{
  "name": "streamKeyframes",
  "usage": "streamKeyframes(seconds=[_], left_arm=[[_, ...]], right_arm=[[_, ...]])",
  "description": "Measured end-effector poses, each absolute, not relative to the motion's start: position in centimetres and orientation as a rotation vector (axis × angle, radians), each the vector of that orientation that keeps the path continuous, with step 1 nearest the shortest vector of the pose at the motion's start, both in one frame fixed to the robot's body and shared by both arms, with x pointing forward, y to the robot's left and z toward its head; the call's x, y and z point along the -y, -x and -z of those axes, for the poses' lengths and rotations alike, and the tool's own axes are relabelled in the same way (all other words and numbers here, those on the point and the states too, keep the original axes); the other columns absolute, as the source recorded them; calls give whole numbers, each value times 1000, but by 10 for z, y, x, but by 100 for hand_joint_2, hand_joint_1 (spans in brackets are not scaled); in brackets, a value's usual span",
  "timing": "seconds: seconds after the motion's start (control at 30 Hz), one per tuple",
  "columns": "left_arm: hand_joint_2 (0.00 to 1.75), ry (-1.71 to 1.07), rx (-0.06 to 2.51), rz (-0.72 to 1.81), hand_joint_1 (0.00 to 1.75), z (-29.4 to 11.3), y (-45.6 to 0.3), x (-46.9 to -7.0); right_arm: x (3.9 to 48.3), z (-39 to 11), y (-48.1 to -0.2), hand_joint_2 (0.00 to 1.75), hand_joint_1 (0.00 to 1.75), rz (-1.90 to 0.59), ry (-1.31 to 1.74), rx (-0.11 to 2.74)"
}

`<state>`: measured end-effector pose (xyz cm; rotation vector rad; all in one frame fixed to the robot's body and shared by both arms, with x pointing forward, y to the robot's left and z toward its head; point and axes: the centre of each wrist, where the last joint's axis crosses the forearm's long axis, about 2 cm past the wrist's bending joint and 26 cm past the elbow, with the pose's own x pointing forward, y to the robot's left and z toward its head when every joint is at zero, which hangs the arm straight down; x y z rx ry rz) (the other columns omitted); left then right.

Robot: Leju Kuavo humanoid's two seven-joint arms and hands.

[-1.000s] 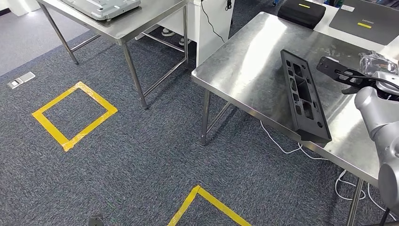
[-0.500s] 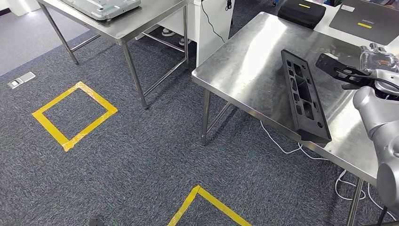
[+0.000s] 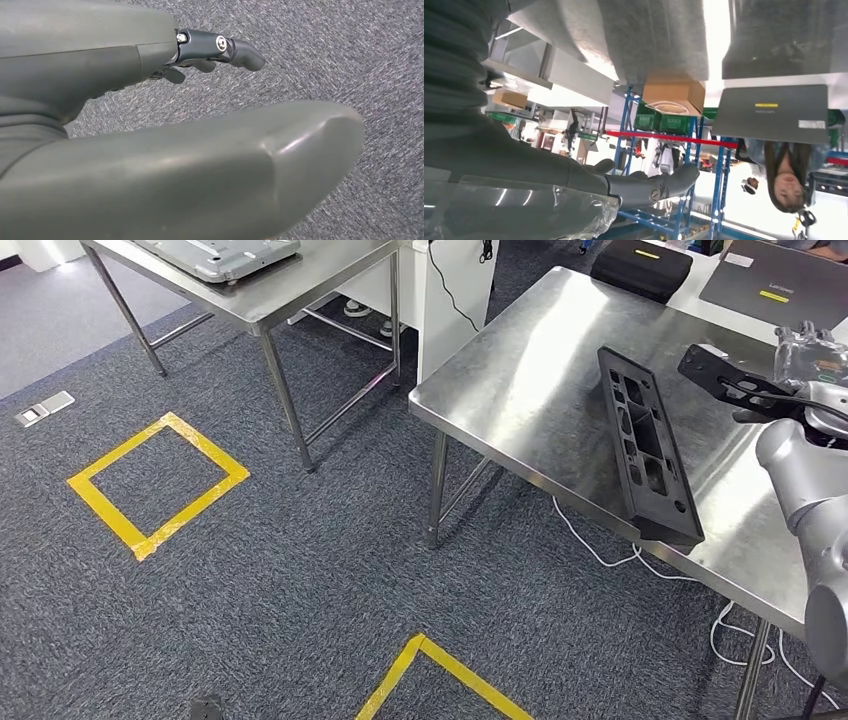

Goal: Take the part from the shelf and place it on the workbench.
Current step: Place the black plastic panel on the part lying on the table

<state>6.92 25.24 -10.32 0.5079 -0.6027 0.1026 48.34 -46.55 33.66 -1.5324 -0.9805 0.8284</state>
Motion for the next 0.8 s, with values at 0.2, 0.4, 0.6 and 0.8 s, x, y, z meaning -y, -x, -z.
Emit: streamKeyframes(seconds=[0.2,0.4,0.6,0.8], left_arm=[[0,-509,600,-100,0,103,-69,-253],[0,-511,599,-96,0,103,-69,-254],[0,-510,593,-96,0,104,-67,-254],[0,-518,590,-94,0,104,-66,-257]], right_arm=[[466,-335,-483,175,0,-827,1533,977],[463,-335,-484,175,0,-836,1536,981],[458,-332,-485,175,0,-844,1527,984],[458,-327,-484,175,0,-851,1525,973]])
